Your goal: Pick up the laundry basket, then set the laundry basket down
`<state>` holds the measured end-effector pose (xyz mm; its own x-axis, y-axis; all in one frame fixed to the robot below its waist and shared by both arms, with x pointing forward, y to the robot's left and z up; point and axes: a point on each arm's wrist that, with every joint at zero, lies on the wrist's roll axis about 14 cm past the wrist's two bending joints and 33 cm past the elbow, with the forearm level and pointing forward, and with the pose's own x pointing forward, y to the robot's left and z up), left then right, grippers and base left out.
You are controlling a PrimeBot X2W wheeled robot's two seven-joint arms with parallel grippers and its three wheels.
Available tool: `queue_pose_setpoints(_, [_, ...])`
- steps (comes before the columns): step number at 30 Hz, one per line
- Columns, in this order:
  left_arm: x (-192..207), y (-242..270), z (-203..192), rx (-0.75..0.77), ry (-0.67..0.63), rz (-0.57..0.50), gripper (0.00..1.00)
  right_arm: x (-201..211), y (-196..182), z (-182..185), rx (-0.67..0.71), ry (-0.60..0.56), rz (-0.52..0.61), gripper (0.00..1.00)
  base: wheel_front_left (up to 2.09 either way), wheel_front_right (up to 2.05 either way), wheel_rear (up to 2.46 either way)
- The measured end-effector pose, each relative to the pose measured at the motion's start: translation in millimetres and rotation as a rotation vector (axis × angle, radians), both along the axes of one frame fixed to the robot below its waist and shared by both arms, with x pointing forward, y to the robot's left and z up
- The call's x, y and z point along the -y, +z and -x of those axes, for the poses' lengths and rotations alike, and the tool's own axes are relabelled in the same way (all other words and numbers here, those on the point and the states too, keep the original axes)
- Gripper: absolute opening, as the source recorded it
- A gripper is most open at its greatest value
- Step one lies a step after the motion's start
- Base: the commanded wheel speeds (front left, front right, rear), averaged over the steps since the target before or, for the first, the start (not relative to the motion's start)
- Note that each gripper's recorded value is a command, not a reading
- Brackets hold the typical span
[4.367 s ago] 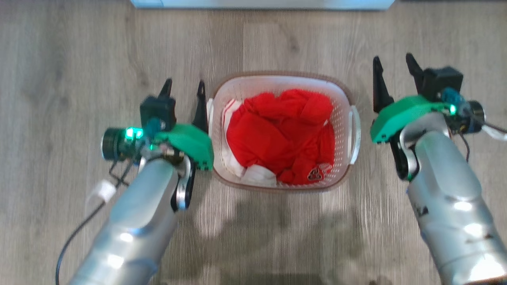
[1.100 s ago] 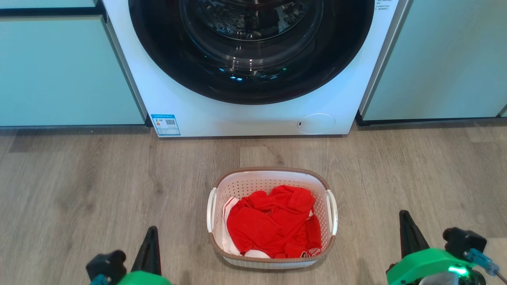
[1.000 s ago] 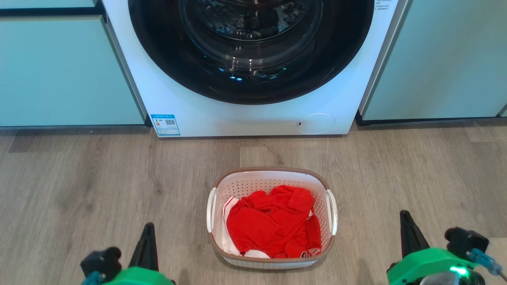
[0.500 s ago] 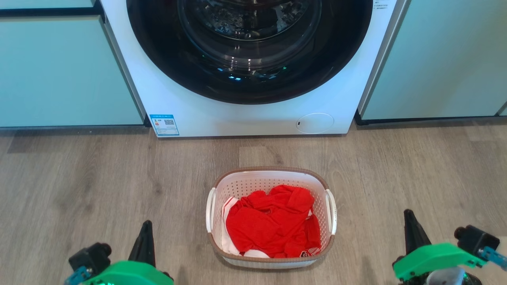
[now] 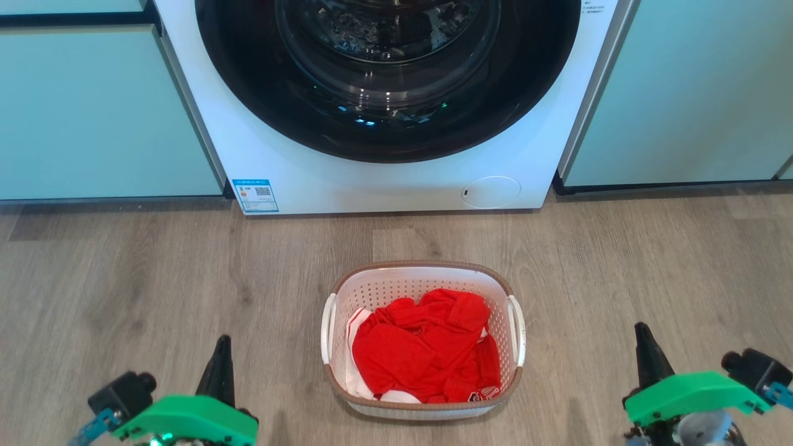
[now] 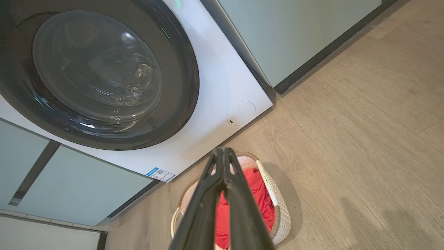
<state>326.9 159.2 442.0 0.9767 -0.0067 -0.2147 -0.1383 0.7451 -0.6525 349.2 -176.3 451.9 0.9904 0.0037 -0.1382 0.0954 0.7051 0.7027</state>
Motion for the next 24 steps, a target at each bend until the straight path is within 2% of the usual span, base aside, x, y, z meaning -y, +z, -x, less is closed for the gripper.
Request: queue_pose_setpoints(24, [-10,3,-13,-0.009,0.052,0.265,0.0,10,5,-8,-0.003,-0.062,-0.251,0.0,0.0,0.0,0.0])
